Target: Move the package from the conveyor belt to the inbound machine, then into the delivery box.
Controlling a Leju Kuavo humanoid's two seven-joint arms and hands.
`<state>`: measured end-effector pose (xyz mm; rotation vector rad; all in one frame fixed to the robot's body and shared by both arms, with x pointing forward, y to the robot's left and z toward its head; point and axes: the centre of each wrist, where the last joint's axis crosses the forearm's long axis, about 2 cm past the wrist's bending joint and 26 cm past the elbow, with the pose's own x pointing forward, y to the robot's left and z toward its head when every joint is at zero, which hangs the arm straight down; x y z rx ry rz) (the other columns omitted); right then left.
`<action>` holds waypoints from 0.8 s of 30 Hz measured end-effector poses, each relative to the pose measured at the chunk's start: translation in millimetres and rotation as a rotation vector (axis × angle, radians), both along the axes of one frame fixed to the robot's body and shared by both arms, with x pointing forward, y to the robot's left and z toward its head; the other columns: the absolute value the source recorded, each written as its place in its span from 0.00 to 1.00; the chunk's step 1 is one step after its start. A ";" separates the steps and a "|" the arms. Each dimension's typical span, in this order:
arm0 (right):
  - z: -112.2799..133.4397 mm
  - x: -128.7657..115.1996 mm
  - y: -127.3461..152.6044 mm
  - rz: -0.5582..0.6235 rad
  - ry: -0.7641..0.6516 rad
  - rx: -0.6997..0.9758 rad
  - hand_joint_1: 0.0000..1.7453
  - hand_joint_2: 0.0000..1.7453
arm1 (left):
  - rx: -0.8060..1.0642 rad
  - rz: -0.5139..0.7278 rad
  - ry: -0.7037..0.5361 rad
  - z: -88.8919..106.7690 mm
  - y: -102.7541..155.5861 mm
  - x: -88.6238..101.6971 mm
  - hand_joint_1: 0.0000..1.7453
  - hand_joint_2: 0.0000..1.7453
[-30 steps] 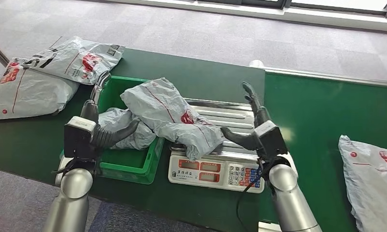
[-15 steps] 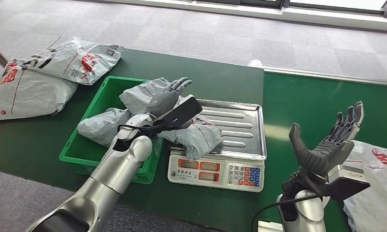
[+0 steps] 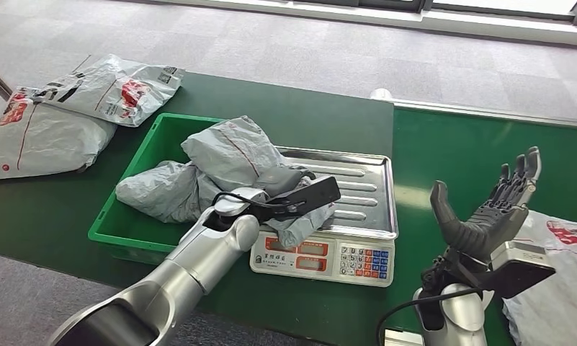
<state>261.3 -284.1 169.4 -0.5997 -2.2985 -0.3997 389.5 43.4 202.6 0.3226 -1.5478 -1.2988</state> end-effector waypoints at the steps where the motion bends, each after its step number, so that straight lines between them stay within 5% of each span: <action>1: 0.0 0.0 0.6 0.002 0.001 0.000 0.00 1.00 | 0.009 -0.006 0.011 -1.7 -1.3 -1.1 1.00 1.00; 24: -1.5 -1.7 1.7 -0.017 0.021 0.005 0.00 1.00 | 0.006 0.015 0.044 -2.2 11.9 11.2 1.00 1.00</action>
